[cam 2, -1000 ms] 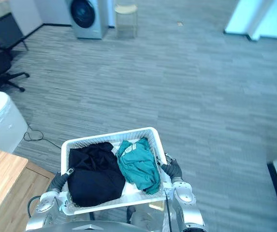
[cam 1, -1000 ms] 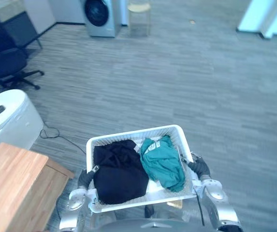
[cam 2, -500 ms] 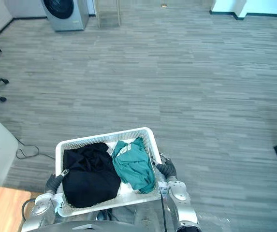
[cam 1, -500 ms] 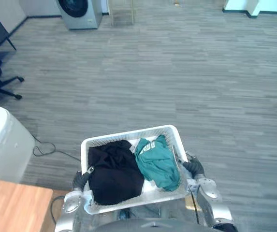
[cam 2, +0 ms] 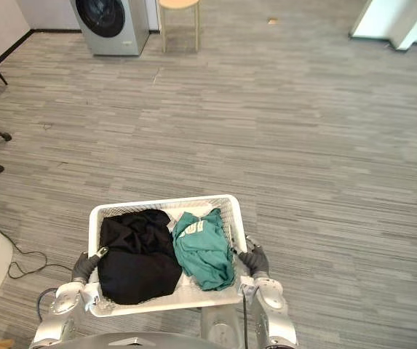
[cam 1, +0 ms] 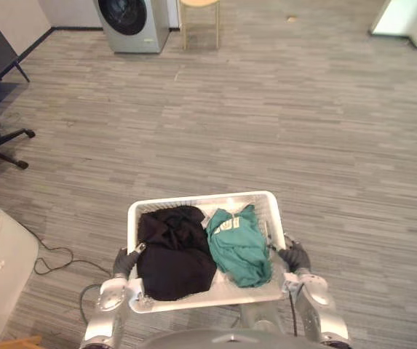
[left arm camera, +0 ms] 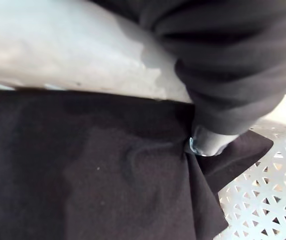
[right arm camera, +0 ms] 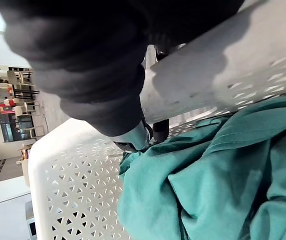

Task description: Pick up the laundry basket with both hands and put the clothes into the washing machine.

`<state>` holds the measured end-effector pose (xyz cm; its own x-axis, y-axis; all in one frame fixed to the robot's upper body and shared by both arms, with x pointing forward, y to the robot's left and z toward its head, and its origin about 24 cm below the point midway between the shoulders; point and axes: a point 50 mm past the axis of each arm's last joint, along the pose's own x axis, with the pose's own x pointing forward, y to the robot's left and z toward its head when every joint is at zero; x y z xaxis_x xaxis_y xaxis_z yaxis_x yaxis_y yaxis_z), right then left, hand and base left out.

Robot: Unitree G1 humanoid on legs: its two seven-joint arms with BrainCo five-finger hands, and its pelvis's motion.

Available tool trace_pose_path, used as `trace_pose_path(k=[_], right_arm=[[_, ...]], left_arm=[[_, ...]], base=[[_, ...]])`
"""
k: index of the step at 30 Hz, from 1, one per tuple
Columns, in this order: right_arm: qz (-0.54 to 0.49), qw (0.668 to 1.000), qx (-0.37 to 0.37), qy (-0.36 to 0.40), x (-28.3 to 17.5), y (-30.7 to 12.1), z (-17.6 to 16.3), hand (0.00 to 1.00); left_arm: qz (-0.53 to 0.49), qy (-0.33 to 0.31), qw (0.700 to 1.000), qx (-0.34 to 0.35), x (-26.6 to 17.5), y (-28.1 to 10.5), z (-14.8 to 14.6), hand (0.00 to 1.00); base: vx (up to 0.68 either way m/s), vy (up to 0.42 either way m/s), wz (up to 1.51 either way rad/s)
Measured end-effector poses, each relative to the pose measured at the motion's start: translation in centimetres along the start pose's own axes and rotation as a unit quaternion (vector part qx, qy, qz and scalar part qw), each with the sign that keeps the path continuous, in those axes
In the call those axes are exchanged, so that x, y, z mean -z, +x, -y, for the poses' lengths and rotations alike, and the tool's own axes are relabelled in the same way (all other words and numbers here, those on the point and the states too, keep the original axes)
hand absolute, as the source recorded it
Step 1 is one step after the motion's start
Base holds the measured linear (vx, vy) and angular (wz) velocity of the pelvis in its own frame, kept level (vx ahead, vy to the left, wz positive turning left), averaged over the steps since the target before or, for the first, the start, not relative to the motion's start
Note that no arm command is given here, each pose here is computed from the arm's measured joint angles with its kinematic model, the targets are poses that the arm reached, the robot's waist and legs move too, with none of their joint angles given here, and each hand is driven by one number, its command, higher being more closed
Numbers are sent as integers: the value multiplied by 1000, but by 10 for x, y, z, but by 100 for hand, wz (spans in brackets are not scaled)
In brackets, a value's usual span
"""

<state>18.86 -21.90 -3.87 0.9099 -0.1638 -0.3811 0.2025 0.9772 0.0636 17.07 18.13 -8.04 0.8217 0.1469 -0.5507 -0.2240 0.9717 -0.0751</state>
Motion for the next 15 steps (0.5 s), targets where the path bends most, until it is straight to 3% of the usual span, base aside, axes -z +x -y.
trace_pose_path(k=[8, 12, 15], right_arm=[[33, 999, 10, -13, -14, -5, 8, 100], [5, 999, 22, -23, -1, -8, 17, 100], [-49, 998, 27, 2, 28, -15, 11, 100]], left_arm=[[6, -20, 1000, 23, 0, -4, 14, 100], [-16, -11, 999, 33, 12, -7, 18, 100], [-42, 23, 999, 19, 22, -7, 1, 100]], base=[[534, -71, -32], [314, 194, -40], [332, 226, -17]])
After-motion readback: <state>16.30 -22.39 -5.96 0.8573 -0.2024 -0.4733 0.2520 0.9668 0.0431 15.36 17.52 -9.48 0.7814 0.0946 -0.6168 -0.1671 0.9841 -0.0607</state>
